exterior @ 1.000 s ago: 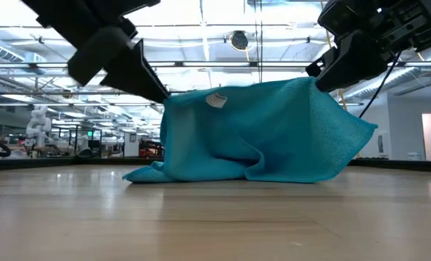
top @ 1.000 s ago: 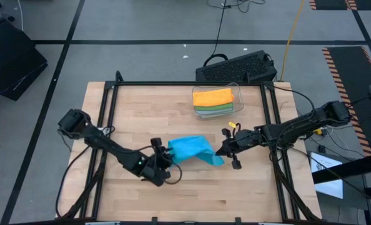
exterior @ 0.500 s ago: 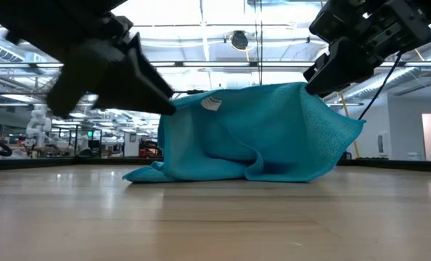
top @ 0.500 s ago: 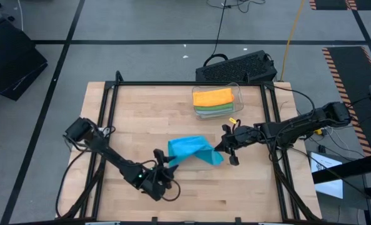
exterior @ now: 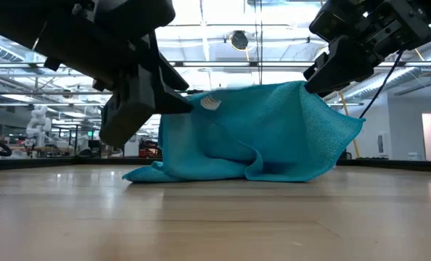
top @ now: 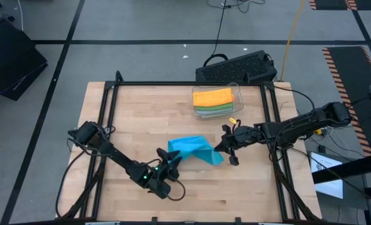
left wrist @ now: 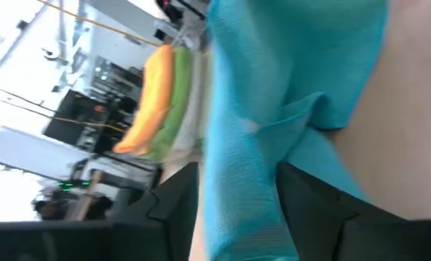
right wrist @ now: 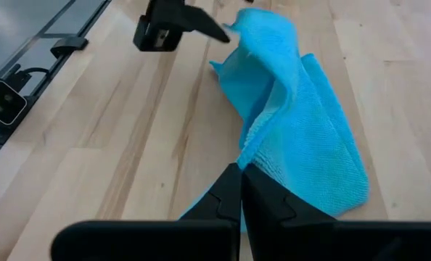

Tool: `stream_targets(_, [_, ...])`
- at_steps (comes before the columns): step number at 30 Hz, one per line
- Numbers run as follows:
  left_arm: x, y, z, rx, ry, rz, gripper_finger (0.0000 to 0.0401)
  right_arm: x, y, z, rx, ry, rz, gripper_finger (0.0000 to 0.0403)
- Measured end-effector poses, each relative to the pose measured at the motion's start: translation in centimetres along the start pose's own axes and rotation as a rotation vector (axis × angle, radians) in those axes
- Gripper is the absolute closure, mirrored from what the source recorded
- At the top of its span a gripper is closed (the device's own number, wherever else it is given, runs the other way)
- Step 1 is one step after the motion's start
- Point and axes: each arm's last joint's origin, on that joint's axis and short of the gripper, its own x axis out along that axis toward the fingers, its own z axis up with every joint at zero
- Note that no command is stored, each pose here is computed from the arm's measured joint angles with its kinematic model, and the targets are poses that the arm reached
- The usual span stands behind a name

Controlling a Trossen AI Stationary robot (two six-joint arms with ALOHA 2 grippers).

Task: Fold microfiber towels
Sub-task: Fold the blue microfiber towel

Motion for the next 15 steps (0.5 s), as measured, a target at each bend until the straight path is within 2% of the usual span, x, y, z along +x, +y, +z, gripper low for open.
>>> stream_targets(3, [0.23,0.22,-0.05,0.027,0.013,0.046,0.0236,-0.01,0.0,0.0,0.0,0.0,0.0,0.0403])
stream_targets(7, [0.42,0.43,-0.03,0.051,0.021,0.072,0.0283,-0.01,0.0,-0.01,0.0,0.001,0.0,0.0403])
stream_targets(15, [0.32,0.47,0.41,-0.007,-0.002,0.057,0.039,-0.01,-0.02,-0.19,-0.006,0.02,-0.001,0.0403])
